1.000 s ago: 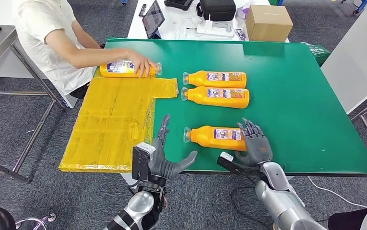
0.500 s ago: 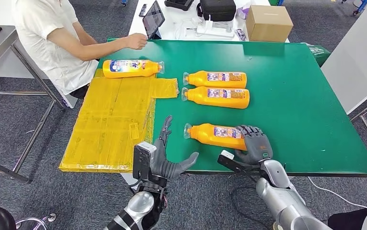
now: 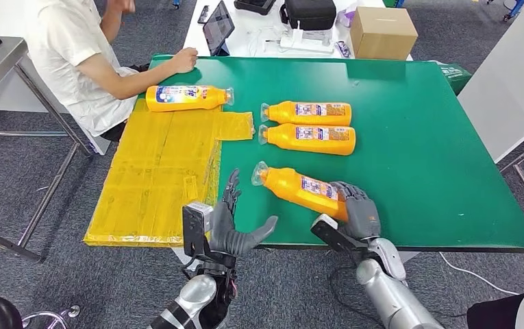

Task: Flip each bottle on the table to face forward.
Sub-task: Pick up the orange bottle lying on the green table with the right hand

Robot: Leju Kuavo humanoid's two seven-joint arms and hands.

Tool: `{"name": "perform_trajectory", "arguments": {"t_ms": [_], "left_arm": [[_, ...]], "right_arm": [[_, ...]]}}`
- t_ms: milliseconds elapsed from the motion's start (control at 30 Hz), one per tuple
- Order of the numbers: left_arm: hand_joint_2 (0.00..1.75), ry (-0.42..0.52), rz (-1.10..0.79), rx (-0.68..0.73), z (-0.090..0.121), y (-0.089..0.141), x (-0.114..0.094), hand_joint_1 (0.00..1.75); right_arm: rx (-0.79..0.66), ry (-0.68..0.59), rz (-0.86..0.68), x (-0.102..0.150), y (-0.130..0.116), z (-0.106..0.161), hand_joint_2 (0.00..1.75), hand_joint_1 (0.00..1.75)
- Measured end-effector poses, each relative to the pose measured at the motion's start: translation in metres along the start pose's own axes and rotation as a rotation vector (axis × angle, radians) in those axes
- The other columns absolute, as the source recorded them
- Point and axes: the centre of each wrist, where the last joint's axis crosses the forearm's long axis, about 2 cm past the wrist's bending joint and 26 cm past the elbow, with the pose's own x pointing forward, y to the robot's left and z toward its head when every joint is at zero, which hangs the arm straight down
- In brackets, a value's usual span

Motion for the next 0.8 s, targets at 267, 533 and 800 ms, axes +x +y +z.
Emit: {"name": "perform_trajectory", "arguments": {"t_ms": [267, 533, 800], "left_arm": [[1.75, -0.04, 0.081, -0.102, 0.046, 0.025, -0.01, 0.0], [1.75, -0.05, 0.219, -0.151, 0.062, 0.038, -0.003, 0.0], [1.75, -0.05, 0.268, -0.106, 0.055, 0.038, 0.01, 0.0]], "right_arm": [[-0.187, -0.075, -0.13, 0.041, -0.008, 0.007, 1.75, 1.28], [-0.308, -0.174, -0.244, 0.072, -0.024, 0.0, 1.75, 1.41], [-0.28, -0.339, -0.364, 0.132, -0.02, -0.016, 1.75, 1.28]]}}
